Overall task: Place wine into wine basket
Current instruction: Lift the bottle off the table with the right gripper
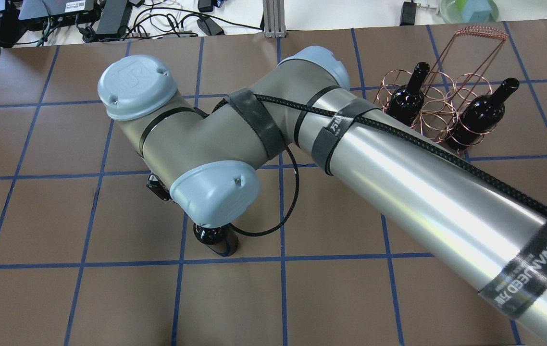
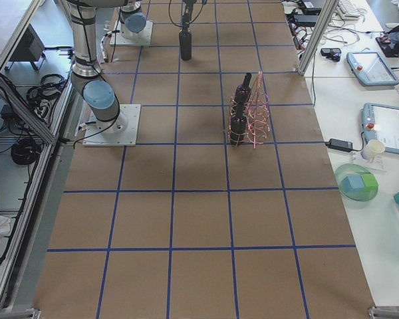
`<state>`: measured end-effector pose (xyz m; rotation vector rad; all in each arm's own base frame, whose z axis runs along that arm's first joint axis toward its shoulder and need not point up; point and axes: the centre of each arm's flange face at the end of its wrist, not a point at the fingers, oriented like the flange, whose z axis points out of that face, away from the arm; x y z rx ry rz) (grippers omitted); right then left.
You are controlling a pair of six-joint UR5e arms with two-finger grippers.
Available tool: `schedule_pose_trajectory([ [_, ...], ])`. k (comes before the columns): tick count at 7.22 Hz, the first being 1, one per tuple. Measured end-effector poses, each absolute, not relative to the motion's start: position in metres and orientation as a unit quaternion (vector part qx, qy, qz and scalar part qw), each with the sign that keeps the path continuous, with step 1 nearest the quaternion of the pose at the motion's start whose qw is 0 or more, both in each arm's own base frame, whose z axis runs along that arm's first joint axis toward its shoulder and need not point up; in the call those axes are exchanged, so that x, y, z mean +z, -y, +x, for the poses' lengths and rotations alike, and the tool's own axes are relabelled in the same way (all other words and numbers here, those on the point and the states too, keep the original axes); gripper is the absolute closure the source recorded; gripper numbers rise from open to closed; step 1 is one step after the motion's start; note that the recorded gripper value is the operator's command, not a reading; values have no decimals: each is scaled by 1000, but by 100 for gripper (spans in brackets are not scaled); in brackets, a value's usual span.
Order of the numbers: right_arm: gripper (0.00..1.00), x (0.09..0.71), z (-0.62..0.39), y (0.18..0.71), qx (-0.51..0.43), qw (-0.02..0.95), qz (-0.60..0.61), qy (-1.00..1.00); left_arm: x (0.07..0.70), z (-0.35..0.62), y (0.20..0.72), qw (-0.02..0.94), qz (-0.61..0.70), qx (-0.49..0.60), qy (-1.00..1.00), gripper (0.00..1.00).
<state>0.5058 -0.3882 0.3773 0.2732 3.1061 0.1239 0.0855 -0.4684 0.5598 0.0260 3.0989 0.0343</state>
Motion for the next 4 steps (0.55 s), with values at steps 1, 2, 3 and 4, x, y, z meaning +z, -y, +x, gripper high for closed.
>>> schedule_pose_trajectory([
  [1, 52, 377, 506, 388, 41, 11, 88, -995, 560, 86, 468, 21, 8, 11, -1000, 12],
  [2, 55, 377, 506, 388, 43, 12, 88, -995, 560, 86, 468, 21, 8, 11, -1000, 12],
  [3, 52, 377, 507, 387, 46, 15, 88, -995, 560, 86, 468, 21, 8, 11, -1000, 12],
  [4, 47, 377, 508, 386, 52, 20, 88, -995, 560, 86, 468, 21, 8, 11, -1000, 12],
])
